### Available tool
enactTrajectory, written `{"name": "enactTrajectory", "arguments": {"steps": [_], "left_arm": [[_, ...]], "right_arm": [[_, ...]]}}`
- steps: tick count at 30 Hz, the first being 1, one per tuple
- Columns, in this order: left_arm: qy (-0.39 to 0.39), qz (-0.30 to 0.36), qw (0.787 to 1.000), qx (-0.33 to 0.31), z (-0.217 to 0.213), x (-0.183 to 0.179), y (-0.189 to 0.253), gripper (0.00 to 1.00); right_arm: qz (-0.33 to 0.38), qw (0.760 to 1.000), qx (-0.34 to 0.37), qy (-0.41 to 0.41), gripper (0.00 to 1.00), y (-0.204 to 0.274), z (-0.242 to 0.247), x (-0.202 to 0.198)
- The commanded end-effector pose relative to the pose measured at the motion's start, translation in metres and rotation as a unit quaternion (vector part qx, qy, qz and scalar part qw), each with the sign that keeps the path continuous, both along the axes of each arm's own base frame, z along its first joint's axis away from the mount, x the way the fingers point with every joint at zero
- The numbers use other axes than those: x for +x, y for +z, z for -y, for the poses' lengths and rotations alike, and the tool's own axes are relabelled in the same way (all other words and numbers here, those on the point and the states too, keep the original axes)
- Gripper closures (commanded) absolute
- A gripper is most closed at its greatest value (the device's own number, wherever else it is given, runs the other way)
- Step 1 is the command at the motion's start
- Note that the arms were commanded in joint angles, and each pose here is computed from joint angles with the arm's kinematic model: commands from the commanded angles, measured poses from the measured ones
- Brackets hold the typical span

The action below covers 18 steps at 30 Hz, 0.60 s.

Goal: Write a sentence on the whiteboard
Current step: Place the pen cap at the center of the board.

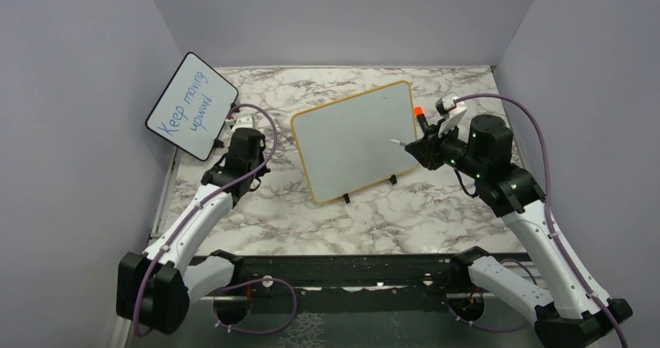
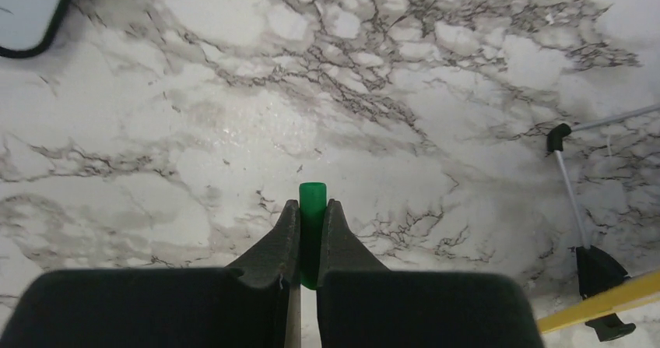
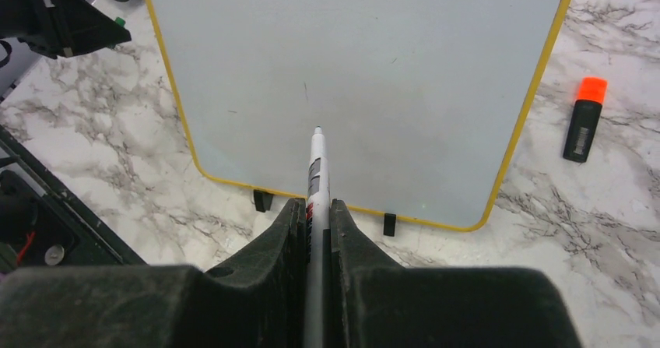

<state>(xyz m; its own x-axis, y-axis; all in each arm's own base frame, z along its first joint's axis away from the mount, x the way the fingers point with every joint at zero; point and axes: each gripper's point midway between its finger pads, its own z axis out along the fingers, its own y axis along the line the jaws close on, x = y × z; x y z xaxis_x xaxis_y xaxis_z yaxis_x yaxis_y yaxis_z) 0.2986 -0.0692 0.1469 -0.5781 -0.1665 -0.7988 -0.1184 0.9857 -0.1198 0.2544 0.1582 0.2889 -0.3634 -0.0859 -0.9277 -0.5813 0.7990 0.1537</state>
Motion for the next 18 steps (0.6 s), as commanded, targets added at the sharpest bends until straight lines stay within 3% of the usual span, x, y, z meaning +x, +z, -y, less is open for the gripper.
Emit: {"name": "enactTrajectory", "arguments": {"steps": [1,10,18], "left_arm": [[0.018,-0.067,0.996,-0.058,0.003,0.003,-0.037,1.0],[0.032,-0.16,0.985,-0.062,-0.008,0.008,-0.102,1.0],[0.034,-0.194,0.979,-0.057,-0.007,0.014,-0.13,1.0]], "right_arm": [[0.023,0.999,-0.022,-0.032,1.0,0.001,0.012,0.003],[0.032,0.999,-0.029,-0.033,1.0,-0.003,0.013,0.0],[0.039,0.998,-0.037,-0.045,1.0,-0.002,0.018,0.002]]}}
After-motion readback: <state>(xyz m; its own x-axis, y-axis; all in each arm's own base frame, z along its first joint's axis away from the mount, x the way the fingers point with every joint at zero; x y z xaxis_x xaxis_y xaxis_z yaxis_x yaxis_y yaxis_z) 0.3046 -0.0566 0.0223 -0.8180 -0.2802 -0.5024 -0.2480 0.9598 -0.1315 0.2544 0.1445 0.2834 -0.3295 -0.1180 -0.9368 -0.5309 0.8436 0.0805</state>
